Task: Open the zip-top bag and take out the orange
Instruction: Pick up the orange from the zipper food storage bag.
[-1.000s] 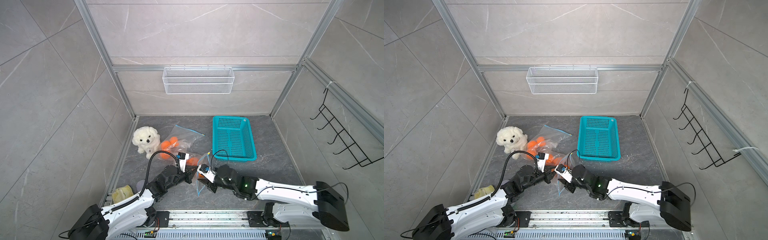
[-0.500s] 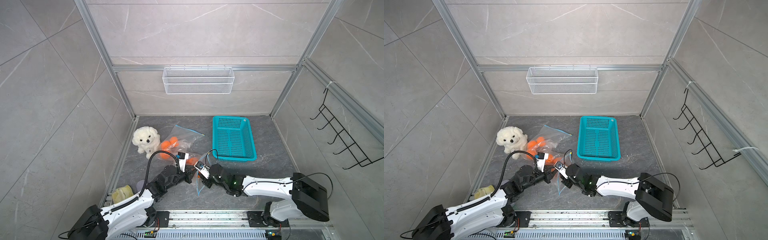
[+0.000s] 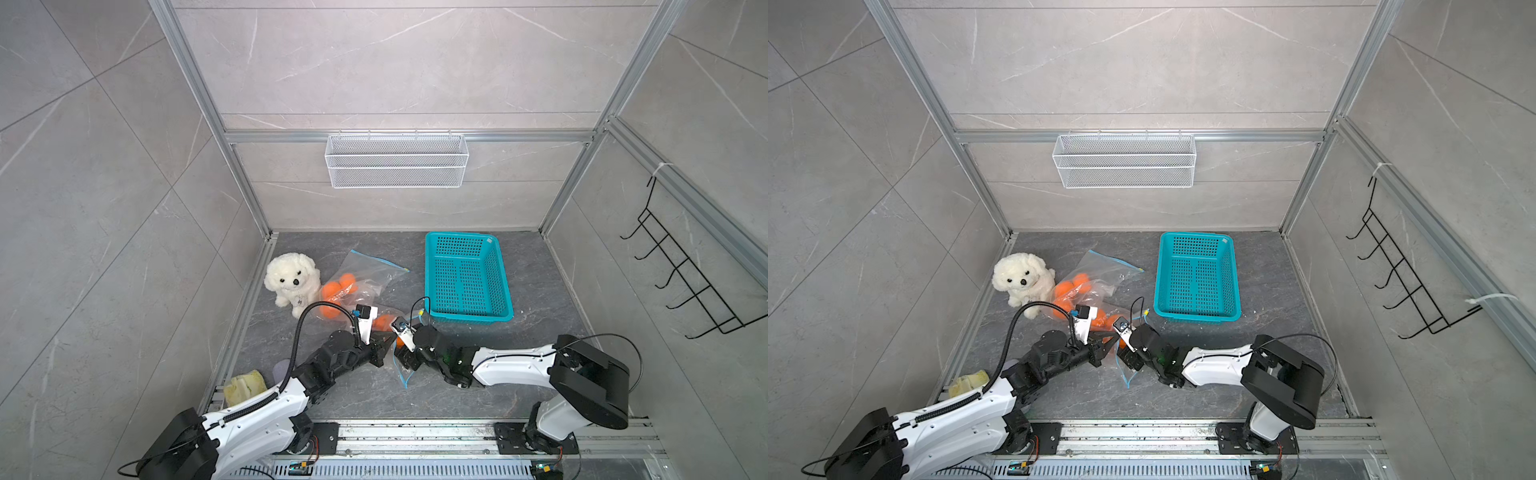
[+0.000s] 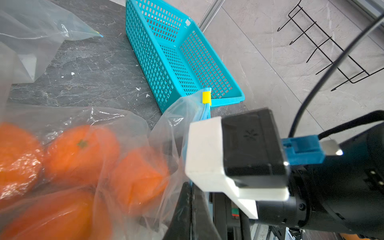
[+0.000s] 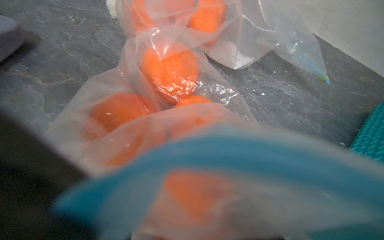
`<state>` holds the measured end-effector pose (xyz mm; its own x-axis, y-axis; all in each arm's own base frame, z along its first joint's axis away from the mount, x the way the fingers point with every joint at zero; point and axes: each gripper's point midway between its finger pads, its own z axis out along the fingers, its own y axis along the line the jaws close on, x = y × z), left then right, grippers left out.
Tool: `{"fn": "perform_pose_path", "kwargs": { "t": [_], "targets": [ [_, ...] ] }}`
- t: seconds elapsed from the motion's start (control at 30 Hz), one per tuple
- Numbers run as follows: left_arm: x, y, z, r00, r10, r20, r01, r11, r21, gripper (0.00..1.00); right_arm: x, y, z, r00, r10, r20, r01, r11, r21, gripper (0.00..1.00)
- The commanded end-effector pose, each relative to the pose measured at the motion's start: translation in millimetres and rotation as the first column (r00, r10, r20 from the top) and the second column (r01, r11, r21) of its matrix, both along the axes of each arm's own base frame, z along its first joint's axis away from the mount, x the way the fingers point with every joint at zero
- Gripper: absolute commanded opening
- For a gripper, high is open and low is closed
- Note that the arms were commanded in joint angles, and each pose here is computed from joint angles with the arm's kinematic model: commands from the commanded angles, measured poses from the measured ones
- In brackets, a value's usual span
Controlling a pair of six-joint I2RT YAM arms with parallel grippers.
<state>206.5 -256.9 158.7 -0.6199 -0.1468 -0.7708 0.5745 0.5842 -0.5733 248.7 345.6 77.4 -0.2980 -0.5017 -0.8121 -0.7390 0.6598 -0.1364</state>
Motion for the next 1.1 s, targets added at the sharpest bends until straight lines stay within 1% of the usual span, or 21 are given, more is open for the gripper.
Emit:
{"fn": "perform_pose_path", "kwargs": {
  "t": [0.0,0.07,0.17,0.3,0.37,0.4,0.47,0.67,0.73,0.8,0.87,0.93,1.0,1.07],
  "targets": [
    [5.3,-5.0,20.2,0.999,0.002,0.050,0.000,0.999,-0.036,0.00,12.3,8.4,-1.3,0.999,-0.050,0.002,0.050,0.998,0.032,0.75],
    [6.7,-5.3,19.6,0.999,0.007,0.050,-0.005,0.999,-0.037,0.00,16.7,10.5,-6.6,0.997,-0.071,0.002,0.071,0.997,0.034,0.75],
    [8.0,-4.9,17.8,0.999,0.013,0.047,-0.012,0.999,-0.030,0.00,23.0,6.5,-15.3,0.993,-0.116,0.005,0.116,0.993,0.005,0.74],
    [9.3,-4.6,17.6,0.999,0.020,0.047,-0.018,0.999,-0.029,0.00,24.8,8.2,-20.5,0.993,-0.114,0.005,0.114,0.993,-0.011,0.73],
    [10.1,-3.6,17.9,0.998,0.025,0.049,-0.024,0.999,-0.023,0.00,25.8,9.2,-29.2,0.993,-0.119,-0.012,0.118,0.992,-0.042,0.70],
    [10.7,-2.7,18.0,0.998,0.031,0.051,-0.030,0.999,-0.018,0.00,25.1,9.1,-32.9,0.993,-0.119,-0.021,0.118,0.992,-0.052,0.67],
    [13.0,1.6,14.1,0.997,0.056,0.047,-0.056,0.998,-0.001,0.00,22.3,6.4,-38.2,0.991,-0.126,-0.044,0.124,0.991,-0.055,0.64],
    [17.3,8.7,8.4,0.994,0.099,0.051,-0.100,0.995,0.019,0.00,13.5,-5.0,-39.1,0.986,-0.148,-0.081,0.144,0.988,-0.054,0.72],
    [17.7,9.9,7.5,0.993,0.105,0.052,-0.106,0.994,0.020,0.00,15.4,-4.7,-38.0,0.984,-0.157,-0.081,0.153,0.987,-0.049,0.76],
    [20.4,13.1,6.9,0.990,0.125,0.059,-0.128,0.991,0.036,0.00,12.9,-3.8,-41.0,0.982,-0.158,-0.107,0.150,0.986,-0.074,0.75],
    [23.9,17.3,6.4,0.986,0.152,0.066,-0.155,0.987,0.051,0.00,11.8,-3.6,-41.0,0.981,-0.160,-0.110,0.154,0.986,-0.063,0.74],
    [24.9,18.3,5.8,0.985,0.159,0.068,-0.163,0.985,0.056,0.00,12.0,-3.3,-41.6,0.981,-0.160,-0.108,0.155,0.986,-0.054,0.74],
    [24.6,16.9,4.5,0.986,0.153,0.064,-0.157,0.986,0.056,0.00,12.9,-7.7,-44.0,0.978,-0.180,-0.109,0.171,0.982,-0.086,0.73],
    [25.4,16.5,2.4,0.986,0.155,0.061,-0.159,0.986,0.058,0.00,13.7,-10.0,-42.6,0.977,-0.191,-0.093,0.184,0.980,-0.079,0.65]
  ]
}}
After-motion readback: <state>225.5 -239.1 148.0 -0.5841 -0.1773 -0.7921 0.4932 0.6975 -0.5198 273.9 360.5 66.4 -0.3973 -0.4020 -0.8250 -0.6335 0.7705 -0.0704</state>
